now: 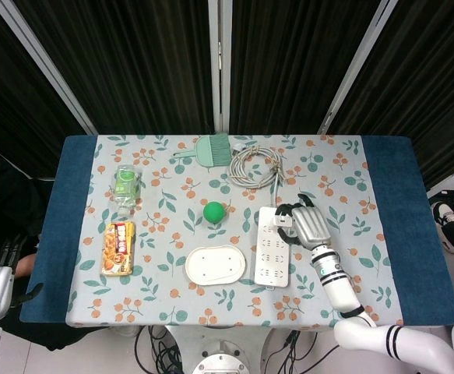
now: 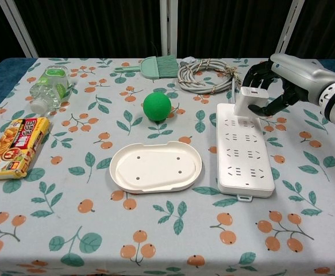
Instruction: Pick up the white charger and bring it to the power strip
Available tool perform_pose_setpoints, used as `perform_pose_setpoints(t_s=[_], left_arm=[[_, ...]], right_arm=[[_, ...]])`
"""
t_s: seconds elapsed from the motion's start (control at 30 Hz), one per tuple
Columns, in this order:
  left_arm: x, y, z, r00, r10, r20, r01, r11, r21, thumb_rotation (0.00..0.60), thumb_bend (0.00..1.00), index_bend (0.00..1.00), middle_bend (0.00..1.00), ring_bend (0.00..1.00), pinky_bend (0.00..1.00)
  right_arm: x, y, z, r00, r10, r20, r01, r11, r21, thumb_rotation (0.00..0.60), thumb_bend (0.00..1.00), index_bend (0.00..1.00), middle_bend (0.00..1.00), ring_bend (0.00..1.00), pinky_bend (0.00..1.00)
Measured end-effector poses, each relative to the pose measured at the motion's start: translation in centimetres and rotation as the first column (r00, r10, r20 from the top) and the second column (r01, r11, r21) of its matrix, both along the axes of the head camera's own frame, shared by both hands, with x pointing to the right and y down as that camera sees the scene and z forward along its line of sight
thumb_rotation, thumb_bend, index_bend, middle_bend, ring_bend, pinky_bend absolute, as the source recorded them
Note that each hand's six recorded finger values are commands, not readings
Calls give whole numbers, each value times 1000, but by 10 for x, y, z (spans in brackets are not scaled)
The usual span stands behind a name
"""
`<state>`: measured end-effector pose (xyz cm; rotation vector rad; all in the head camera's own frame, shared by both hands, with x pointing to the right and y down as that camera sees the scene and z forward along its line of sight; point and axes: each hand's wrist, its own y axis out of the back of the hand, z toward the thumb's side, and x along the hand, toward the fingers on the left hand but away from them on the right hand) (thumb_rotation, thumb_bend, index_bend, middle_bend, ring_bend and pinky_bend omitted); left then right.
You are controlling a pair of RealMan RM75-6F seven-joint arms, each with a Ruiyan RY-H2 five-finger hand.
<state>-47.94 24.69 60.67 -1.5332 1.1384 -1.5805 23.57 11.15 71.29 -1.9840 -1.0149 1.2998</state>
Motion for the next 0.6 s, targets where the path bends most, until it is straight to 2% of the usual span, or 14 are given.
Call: perform_pose_setpoints(t_s=[0.6], left_arm=[[-4, 2, 4, 1000, -9, -6, 9, 1000, -3, 600, 153, 36, 0, 0, 0]], right_arm=[[-8, 7, 7, 1000, 5, -6, -5, 1000, -11, 600, 472, 788, 668, 389, 115]])
